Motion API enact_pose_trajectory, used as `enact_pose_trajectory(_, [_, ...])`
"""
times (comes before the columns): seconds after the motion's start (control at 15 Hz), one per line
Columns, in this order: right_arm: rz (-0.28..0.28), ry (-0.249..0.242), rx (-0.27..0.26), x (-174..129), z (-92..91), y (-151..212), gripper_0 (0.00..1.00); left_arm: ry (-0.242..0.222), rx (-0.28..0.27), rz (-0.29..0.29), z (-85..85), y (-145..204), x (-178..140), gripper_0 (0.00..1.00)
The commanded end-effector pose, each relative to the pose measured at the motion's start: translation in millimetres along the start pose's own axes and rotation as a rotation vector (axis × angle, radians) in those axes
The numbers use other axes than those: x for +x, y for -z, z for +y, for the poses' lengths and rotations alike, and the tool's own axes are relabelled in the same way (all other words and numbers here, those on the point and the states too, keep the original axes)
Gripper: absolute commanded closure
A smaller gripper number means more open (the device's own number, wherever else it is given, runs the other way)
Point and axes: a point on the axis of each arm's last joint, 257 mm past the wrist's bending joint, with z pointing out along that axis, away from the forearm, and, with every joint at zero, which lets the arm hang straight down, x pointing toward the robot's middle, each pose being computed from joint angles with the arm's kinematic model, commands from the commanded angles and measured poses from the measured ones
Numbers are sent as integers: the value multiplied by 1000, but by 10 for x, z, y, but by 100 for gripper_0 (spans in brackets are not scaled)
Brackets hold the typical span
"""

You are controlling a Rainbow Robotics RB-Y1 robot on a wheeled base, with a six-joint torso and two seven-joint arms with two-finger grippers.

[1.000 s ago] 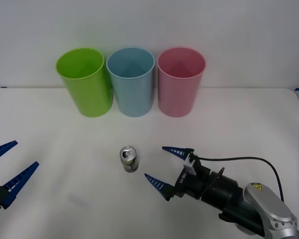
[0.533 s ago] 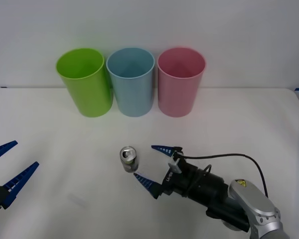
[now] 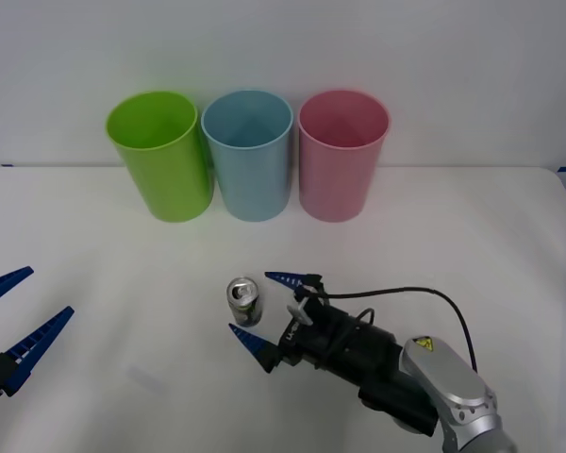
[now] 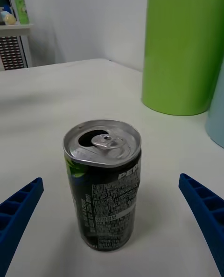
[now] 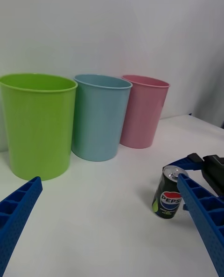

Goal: Grasp the object on the table and drop it into the matching bin: aluminum can to the light blue bin, PET bottle to the pink bin.

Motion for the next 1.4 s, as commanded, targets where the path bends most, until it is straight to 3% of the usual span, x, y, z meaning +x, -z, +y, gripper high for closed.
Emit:
enact_pose_trajectory(0.07, [9,7,1,-7,44,-76,0,0,0,0,0,0,0,0])
enact_pose_trajectory(1.13, [43,38,18,-5,150,-283,0,0,0,0,0,0,0,0])
enact_pose_trajectory(1.2, [44,40,18,-1,158,-287,51,0,0,0,0,0,0,0])
enact_pose_trajectory(1.27, [45,41,21,-3,154,-291,87,0,0,0,0,0,0,0])
enact_pose_trajectory(1.33, [45,42,23,-5,151,-296,97,0,0,0,0,0,0,0])
enact_pose_trajectory(1.4, [42,47,23,-25,150,-312,100,0,0,0,0,0,0,0])
